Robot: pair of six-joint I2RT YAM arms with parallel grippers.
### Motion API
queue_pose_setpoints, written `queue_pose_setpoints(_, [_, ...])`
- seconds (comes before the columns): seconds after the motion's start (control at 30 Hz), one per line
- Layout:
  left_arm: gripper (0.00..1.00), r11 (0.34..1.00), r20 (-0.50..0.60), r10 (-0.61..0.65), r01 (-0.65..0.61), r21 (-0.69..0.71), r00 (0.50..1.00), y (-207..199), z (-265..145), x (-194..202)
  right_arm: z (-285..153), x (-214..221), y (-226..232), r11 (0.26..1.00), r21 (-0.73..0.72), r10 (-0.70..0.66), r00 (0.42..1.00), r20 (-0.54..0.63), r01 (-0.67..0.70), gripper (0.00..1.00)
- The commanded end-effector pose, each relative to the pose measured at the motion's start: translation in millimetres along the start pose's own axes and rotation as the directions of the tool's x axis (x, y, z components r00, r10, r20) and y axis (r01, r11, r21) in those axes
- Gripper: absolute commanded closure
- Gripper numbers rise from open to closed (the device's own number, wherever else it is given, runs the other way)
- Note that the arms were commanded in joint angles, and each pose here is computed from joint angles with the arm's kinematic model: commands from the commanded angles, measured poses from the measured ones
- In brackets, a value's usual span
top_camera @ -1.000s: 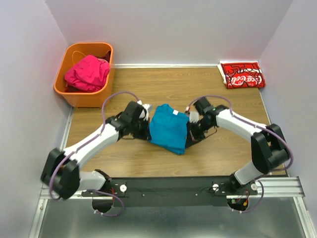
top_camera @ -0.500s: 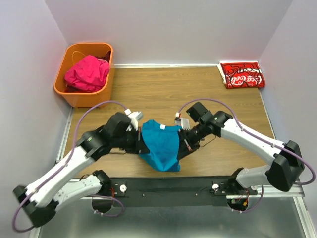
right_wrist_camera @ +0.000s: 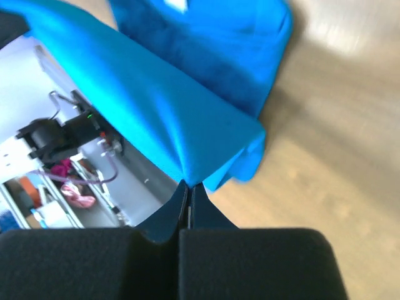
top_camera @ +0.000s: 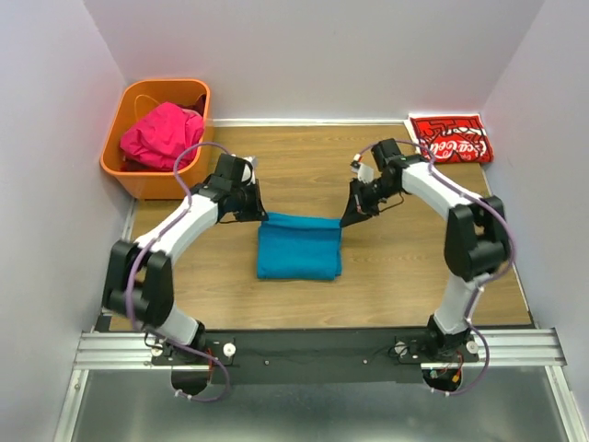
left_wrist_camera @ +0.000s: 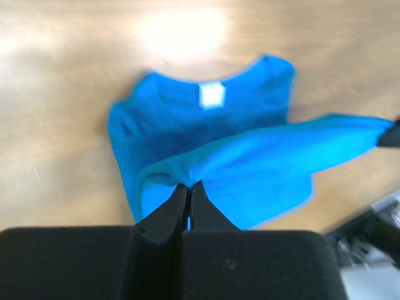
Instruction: Fold and stack the t-shirts
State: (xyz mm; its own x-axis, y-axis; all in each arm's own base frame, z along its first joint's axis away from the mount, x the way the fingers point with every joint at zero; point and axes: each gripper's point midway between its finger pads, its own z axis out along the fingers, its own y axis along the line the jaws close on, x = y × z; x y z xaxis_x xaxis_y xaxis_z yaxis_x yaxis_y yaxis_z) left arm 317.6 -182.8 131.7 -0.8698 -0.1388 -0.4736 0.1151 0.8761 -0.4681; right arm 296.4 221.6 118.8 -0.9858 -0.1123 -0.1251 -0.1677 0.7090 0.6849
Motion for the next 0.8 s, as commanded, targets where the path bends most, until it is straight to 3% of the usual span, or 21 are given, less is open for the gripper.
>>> queue_pose_setpoints(0.0, [1.0, 1.0, -0.006, 0.02, -0.02, -0.019, 1.0, 35.5, 54.3, -11.2, 27.9, -26.5, -33.6, 0.998, 0.046, -0.037, 0.999, -0.03, 0.038, 1.0])
queue_pose_setpoints(0.1, [1.0, 0.999, -0.048, -0.024, 0.022, -0.039, 0.999, 55.5, 80.8, -6.0, 41.6, -50.0, -52.1, 0.996, 0.08, -0.026, 1.0, -0.002, 0.026, 1.0])
queue_pose_setpoints(0.23, [1.0, 0.999, -0.038, -0.046, 0.046, -0.02, 0.998, 52.3, 79.6, -3.7, 49.0, -55.4, -55.9, 0.998, 0.064, -0.015, 1.0, -0.014, 0.015, 1.0])
queue_pose_setpoints(0.27, [1.0, 0.998, -0.023, -0.051, 0.05, -0.047, 0.998, 56.3, 77.7, -5.2, 50.5, -55.0, -57.3, 0.998, 0.065, -0.01, 1.0, -0.016, 0.011, 0.98])
queue_pose_setpoints(0.3, [0.99, 0.997, -0.02, -0.053, 0.052, -0.058, 0.998, 57.2, 74.2, -4.7, 51.4, -54.1, -59.4, 0.997, 0.072, -0.004, 1.0, -0.019, 0.005, 0.85])
queue_pose_setpoints(0.4, [0.75, 0.997, 0.003, -0.055, 0.055, -0.061, 0.998, 55.0, 65.7, -7.3, 47.1, -56.1, -62.0, 0.994, 0.109, -0.002, 1.0, 0.004, 0.001, 0.63])
queue_pose_setpoints(0.47, [0.5, 0.996, 0.025, -0.057, 0.059, -0.068, 0.998, 54.1, 58.9, -9.8, 32.8, -64.6, -48.9, 0.993, 0.116, -0.033, 0.998, 0.06, 0.026, 0.53])
queue_pose_setpoints(0.5, [0.44, 0.996, 0.067, -0.048, 0.053, -0.074, 0.997, 51.1, 48.4, -18.3, 26.2, -68.7, -45.2, 0.991, 0.128, -0.048, 0.995, 0.088, 0.037, 0.43])
queue_pose_setpoints(0.57, [0.31, 0.996, 0.12, -0.032, 0.042, -0.078, 0.992, 46.9, 34.6, -28.8, 1.6, -81.9, -27.3, 0.986, 0.152, -0.101, 0.975, 0.197, 0.071, 0.36])
queue_pose_setpoints(0.6, [0.26, 0.997, 0.177, -0.012, 0.026, -0.076, 0.984, 40.9, 18.8, -39.7, -7.3, -90.0, -20.0, 0.983, 0.154, -0.134, 0.959, 0.251, 0.097, 0.3])
queue_pose_setpoints(0.73, [0.27, 0.998, 0.29, 0.041, -0.026, -0.055, 0.956, 24.1, -14.2, -50.8, -27.6, -93.1, 8.4, 0.981, 0.097, -0.191, 0.903, 0.386, 0.165, 0.28])
queue_pose_setpoints(0.77, [0.31, 0.998, 0.32, 0.062, -0.056, -0.026, 0.945, 17.0, -21.1, -49.3, -22.0, -77.8, 14.2, 0.986, 0.026, -0.163, 0.915, 0.37, 0.165, 0.28])
